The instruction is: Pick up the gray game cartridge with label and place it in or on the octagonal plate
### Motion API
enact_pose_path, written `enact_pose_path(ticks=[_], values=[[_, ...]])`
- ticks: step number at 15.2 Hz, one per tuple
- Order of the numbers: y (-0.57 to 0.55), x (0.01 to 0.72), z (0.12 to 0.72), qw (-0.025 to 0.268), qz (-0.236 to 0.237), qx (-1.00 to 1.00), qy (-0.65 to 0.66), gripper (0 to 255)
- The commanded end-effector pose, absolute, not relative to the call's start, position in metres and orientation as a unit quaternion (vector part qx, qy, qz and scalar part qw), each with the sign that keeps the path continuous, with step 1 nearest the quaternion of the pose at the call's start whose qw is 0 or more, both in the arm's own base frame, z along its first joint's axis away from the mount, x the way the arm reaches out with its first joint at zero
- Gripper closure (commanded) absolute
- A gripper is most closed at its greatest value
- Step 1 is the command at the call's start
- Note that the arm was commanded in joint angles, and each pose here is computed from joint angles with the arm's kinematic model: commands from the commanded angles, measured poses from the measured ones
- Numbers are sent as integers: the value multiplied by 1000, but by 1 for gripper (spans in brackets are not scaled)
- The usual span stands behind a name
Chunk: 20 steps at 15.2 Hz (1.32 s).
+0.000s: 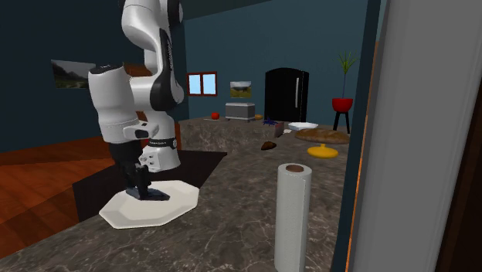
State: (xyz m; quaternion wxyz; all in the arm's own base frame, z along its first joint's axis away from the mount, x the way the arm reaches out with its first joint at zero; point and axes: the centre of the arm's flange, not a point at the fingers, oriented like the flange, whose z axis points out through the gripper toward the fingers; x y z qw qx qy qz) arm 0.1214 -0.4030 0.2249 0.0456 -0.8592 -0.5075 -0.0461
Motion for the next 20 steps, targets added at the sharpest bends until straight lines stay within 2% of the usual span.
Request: enact_pose_path(ticks=[1, 6, 13, 14, 20], values=[[-403, 122, 214, 46, -47, -859, -507, 255], [-403, 122, 190, 46, -47, -859, -507, 255], [-403, 122, 190, 46, -46, -859, -507, 255], [-403, 122, 190, 46, -46, -859, -507, 0], [-405, 121, 203, 46, -46, -859, -507, 0]])
